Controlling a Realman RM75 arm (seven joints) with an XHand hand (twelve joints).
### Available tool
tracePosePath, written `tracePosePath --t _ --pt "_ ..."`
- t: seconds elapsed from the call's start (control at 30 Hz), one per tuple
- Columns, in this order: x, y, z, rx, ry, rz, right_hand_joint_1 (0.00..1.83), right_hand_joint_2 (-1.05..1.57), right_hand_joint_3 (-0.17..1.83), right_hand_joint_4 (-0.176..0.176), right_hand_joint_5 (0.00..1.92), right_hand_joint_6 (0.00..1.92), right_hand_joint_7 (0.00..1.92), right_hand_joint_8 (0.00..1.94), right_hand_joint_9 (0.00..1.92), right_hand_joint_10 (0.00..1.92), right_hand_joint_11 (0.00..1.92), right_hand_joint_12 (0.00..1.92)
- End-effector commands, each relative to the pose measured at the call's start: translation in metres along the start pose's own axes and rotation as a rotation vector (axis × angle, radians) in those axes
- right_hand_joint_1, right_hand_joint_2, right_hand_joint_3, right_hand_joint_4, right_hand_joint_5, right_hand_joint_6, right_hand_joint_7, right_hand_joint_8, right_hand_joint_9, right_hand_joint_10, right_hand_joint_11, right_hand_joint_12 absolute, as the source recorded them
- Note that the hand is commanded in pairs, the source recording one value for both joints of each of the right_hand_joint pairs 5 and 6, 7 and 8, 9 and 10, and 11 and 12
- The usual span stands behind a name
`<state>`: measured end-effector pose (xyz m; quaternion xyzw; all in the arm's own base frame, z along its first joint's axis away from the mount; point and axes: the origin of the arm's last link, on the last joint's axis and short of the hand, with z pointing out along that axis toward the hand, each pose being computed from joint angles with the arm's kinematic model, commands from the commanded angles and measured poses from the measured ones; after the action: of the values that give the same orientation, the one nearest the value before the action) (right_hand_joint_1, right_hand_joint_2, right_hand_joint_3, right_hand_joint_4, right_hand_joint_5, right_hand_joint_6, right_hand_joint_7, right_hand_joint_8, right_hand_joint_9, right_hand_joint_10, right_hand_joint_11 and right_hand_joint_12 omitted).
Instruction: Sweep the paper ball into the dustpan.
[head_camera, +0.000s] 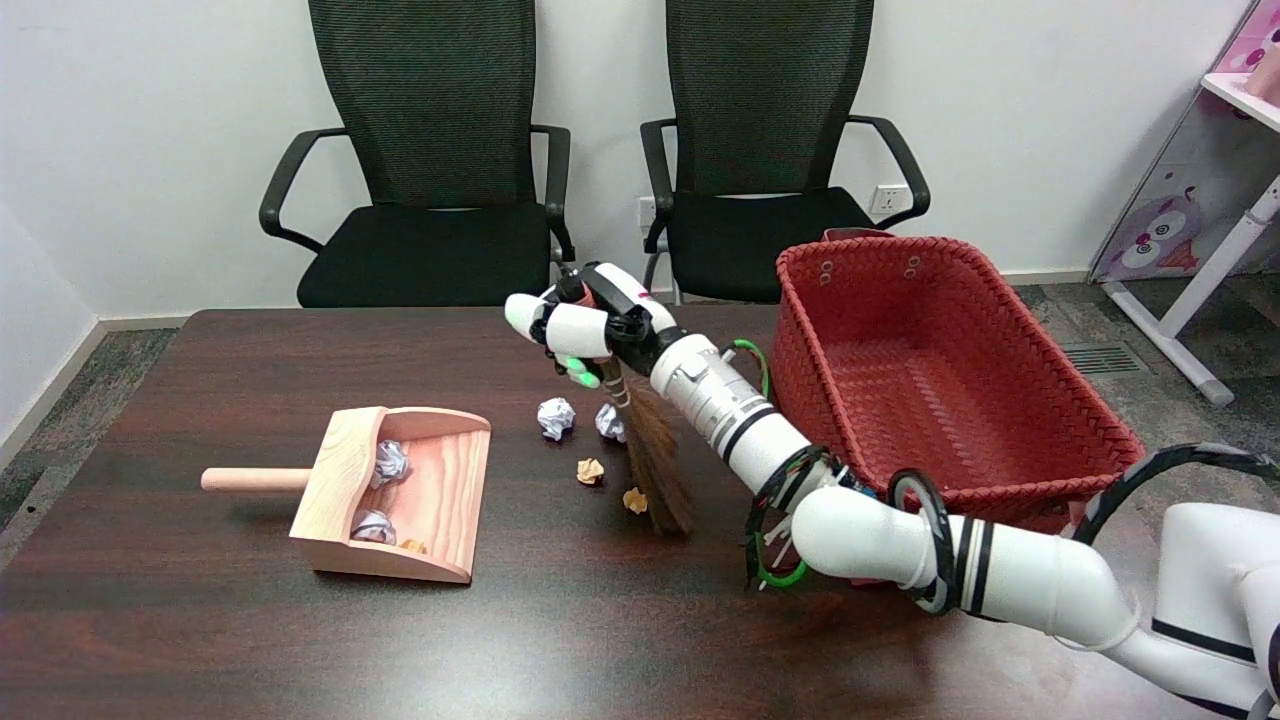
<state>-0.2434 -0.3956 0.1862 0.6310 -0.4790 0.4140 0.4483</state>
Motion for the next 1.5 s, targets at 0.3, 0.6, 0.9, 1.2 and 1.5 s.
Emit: tracePosePath --t 0.3,0.6,0.9,1.2,1.5 --pt "-0.031 0.009 0.006 0.013 -0.015 0.505 1.0 1.57 0.81 0.008 1.92 1.92 1.92 1.92 1.92 1.92 1.92 1.92" --pt "-0.032 0.002 0.005 0.077 -0.012 0.624 0.98 1.57 0.87 0.001 1.92 1.92 1.92 1.92 1.92 1.92 1.92 1.92" --pt "-0.019 0.0 -0.011 0.18 0.054 0.761 0.97 1.57 0.99 -0.002 1.92 1.92 1.92 1.92 1.92 1.92 1.92 1.92" --pt "0.014 -0.015 -0.032 0.405 0.126 0.761 0.92 1.55 1.4 0.0 1.92 1.92 1.92 1.92 1.92 1.92 1.92 1.92" --pt "0.051 -0.041 -0.048 0.536 0.153 0.721 0.91 1.49 1.45 0.0 1.92 1.92 1.92 1.92 1.92 1.92 1.92 1.92"
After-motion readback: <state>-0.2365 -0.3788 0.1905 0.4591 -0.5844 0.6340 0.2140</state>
